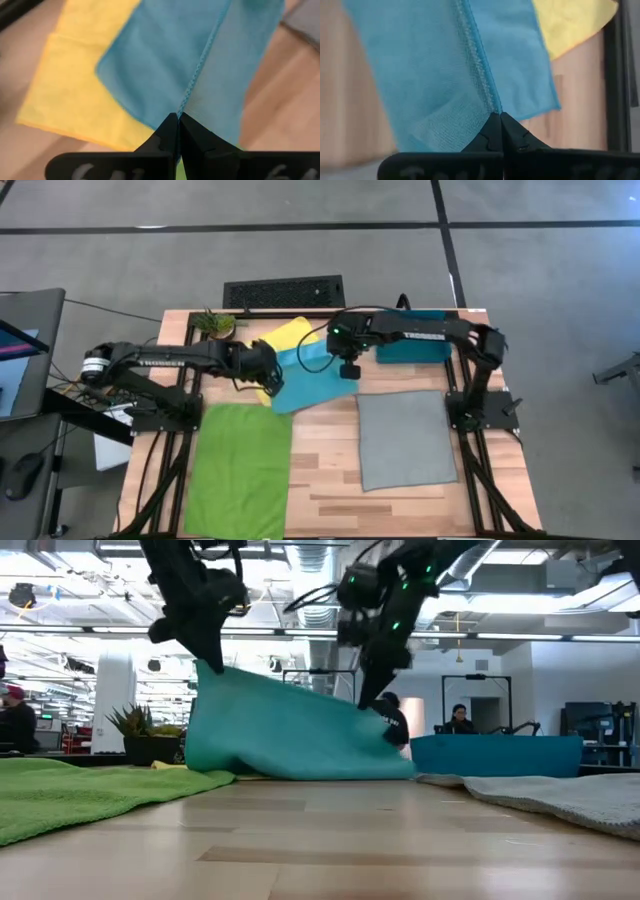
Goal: Fold microfiber towels
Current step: Fold the blue microfiber cloth
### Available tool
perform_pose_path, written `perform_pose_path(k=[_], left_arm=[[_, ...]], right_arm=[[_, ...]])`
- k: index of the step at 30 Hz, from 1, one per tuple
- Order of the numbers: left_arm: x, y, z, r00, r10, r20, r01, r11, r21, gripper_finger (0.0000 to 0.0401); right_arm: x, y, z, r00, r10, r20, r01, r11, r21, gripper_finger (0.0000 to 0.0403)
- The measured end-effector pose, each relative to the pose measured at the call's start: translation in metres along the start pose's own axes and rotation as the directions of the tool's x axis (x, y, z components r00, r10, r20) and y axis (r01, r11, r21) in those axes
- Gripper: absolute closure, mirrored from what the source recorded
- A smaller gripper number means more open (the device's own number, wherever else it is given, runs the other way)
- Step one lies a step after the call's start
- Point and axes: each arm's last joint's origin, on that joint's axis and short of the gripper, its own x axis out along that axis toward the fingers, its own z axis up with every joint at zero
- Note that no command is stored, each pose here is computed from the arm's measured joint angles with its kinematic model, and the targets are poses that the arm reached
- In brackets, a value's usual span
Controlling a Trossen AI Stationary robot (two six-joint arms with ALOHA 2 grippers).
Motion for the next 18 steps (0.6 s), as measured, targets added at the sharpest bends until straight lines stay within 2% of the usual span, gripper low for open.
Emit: perform_pose_path(k=[3, 9, 18], left_arm=[[0.008, 0.009, 0.009, 1.0, 0.025, -0.003, -0.025, 0.999, -0.022, 0.0401], [0.036, 0.017, 0.017, 0.994, 0.056, -0.096, -0.057, 0.998, -0.004, 0.0401], [0.08, 0.015, 0.021, 0.98, 0.096, -0.177, -0.086, 0.994, 0.06, 0.0401]], right_arm=[[0.009, -0.01, -0.004, 1.0, -0.006, -0.012, 0.006, 1.0, 0.027, 0.0401], [0.012, -0.028, -0.007, 0.998, -0.063, 0.007, 0.062, 0.996, 0.066, 0.0401], [0.015, -0.039, -0.012, 0.996, -0.093, -0.008, 0.093, 0.995, 0.023, 0.04]])
